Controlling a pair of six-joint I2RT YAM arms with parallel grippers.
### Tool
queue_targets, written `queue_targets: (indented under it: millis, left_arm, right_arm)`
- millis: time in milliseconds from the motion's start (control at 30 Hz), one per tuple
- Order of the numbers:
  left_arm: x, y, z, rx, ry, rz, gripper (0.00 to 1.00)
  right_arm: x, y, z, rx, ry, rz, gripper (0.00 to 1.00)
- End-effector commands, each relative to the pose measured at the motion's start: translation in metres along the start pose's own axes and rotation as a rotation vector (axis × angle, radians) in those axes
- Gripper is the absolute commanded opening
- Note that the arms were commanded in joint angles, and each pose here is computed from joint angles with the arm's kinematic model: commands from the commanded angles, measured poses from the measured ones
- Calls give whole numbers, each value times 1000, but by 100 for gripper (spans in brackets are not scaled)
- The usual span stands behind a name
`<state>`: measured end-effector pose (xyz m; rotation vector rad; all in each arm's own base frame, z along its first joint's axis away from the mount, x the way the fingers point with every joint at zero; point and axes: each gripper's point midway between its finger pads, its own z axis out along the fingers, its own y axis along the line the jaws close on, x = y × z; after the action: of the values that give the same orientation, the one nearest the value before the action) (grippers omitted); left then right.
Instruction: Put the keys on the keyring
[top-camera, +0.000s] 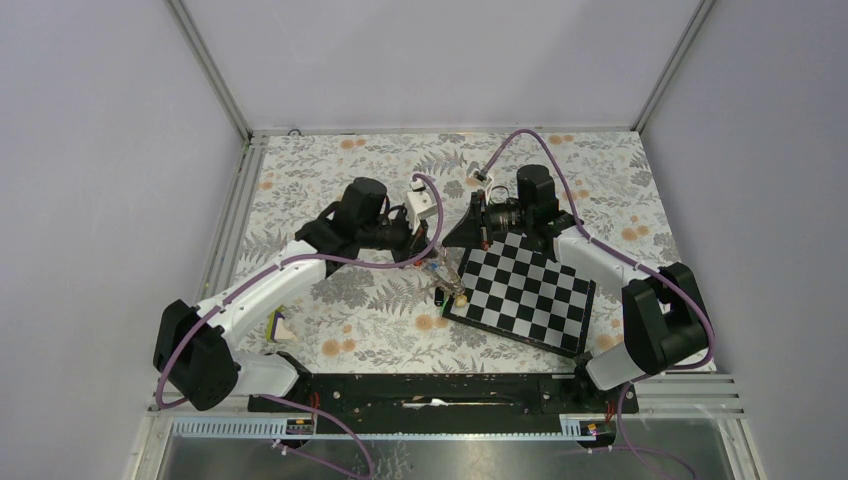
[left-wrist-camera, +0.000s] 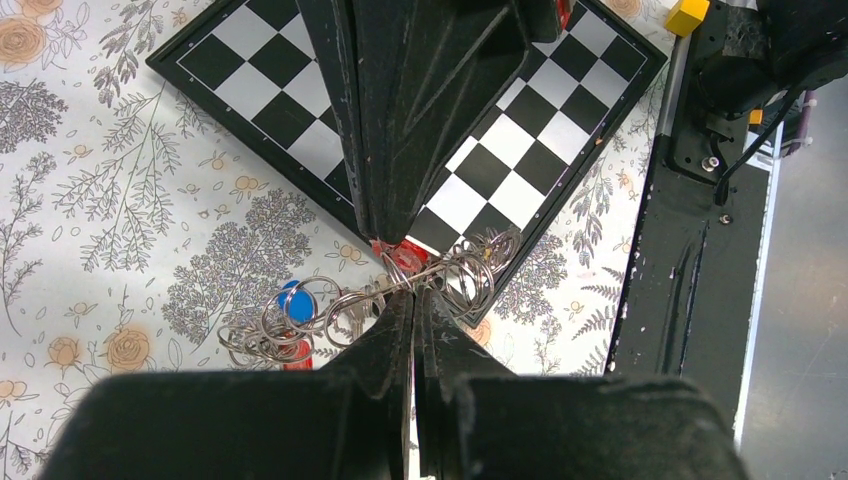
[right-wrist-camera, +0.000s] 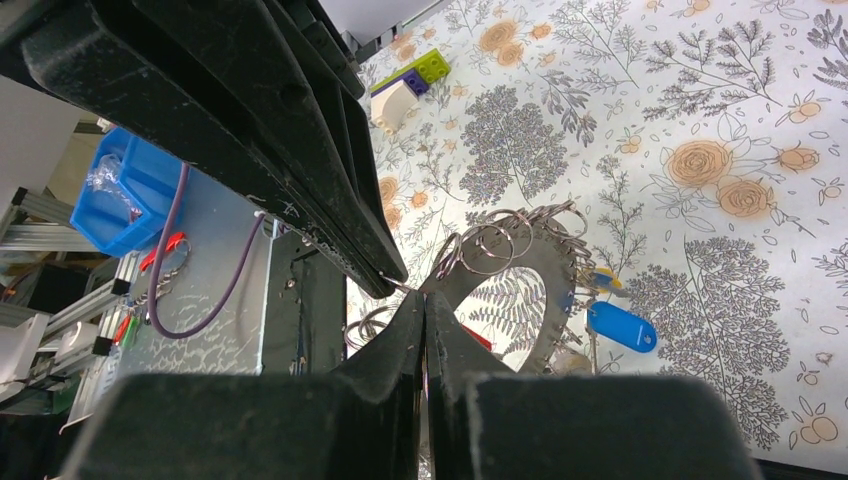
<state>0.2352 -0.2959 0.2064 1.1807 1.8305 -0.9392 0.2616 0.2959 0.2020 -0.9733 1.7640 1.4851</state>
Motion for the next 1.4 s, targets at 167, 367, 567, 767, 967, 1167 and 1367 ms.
queue_targets:
  millis: [167, 367, 567, 767, 967, 1167, 1367]
  left_arm:
    - [-40, -14, -13, 50, -138, 141, 0]
    - [-44, -16, -14, 60, -147, 146, 0]
    - [-43, -17, -14, 65, -147, 148, 0]
    - [-43, -18, -16, 68, -151, 158, 0]
    - [-45, -17, -18, 64, -158, 171, 0]
    - [-46, -14, -18, 52, -160, 179, 0]
    - [-50, -13, -19, 47, -170, 184, 0]
  right_arm:
    - [-11, 1, 3, -32, -39, -35, 1]
    - [-11, 0, 3, -33, -38, -25, 1]
    - [-9, -1, 3, -33, -34, -22, 1]
    - [-9, 0, 3, -37, -34, -25, 0]
    - [-4, -1, 3, -43, -23, -16, 1]
    - [0, -1, 3, -55, -16, -7, 4]
    - [4, -2, 4, -60, -9, 8, 9]
